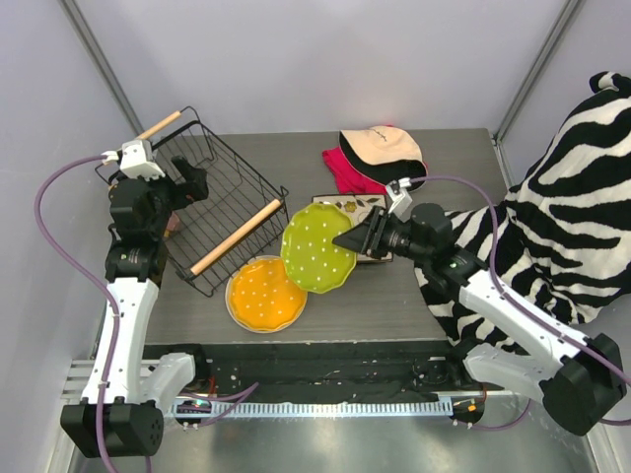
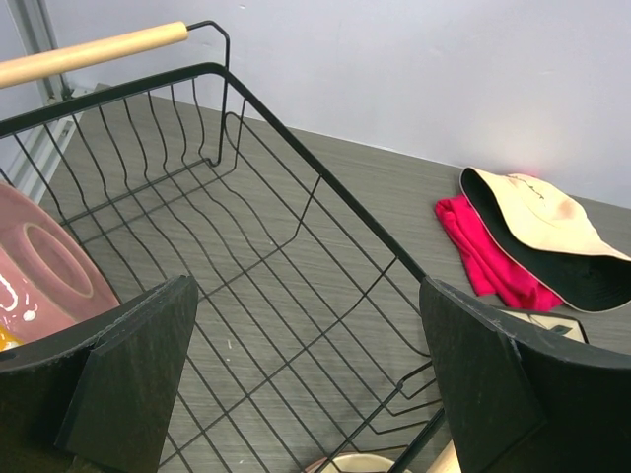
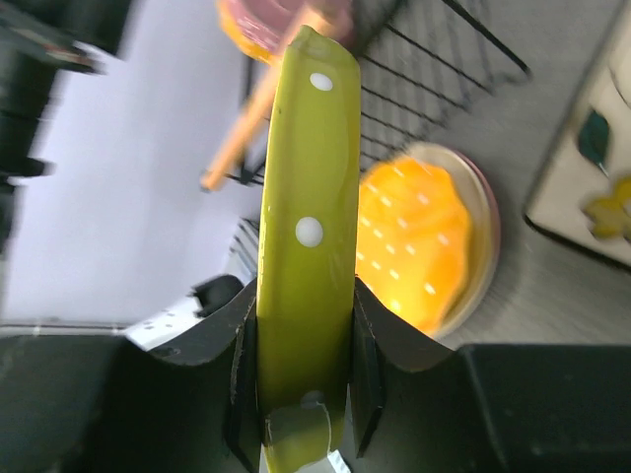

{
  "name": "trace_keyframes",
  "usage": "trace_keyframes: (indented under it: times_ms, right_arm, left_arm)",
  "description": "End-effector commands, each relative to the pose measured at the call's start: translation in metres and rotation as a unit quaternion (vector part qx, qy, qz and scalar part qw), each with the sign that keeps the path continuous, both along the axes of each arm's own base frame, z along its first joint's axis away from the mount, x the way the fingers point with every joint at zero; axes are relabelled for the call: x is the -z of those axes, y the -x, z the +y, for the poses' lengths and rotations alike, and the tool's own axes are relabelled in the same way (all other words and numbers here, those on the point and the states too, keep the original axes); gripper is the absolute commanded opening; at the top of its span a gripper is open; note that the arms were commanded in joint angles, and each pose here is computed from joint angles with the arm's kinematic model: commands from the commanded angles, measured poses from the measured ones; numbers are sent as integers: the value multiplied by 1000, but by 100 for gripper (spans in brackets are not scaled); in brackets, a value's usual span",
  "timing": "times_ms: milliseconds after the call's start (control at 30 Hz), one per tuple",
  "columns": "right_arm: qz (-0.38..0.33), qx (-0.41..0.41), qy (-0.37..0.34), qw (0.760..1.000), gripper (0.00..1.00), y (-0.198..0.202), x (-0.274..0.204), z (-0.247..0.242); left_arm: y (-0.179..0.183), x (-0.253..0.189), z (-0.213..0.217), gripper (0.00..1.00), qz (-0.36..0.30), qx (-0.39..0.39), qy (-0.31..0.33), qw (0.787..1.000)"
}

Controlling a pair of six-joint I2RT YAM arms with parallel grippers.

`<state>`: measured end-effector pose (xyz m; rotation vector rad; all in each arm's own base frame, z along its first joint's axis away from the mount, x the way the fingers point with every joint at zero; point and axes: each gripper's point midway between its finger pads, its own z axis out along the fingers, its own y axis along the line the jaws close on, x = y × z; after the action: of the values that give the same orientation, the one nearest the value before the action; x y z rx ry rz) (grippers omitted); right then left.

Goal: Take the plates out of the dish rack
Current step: Place the plate at the center of the board.

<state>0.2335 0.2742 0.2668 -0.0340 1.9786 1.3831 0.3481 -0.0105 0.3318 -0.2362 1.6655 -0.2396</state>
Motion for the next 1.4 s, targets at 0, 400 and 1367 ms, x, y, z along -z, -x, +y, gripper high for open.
trace_keyframes:
  times_ms: [0,400,1367]
  right_arm:
    - [-34,-11,-47,998,1,-2,-30,9]
    - [8,-32,-35,999,1,-4,14,34]
    - [80,-65,58,993,1,-6,111,70]
  left_arm:
    - [3,-8,2,100,-11,-8,-5,1000]
    - [2,-6,-3,100,-8,3,-4,1000]
    - [1,-3,-3,100,-3,-1,-3,1000]
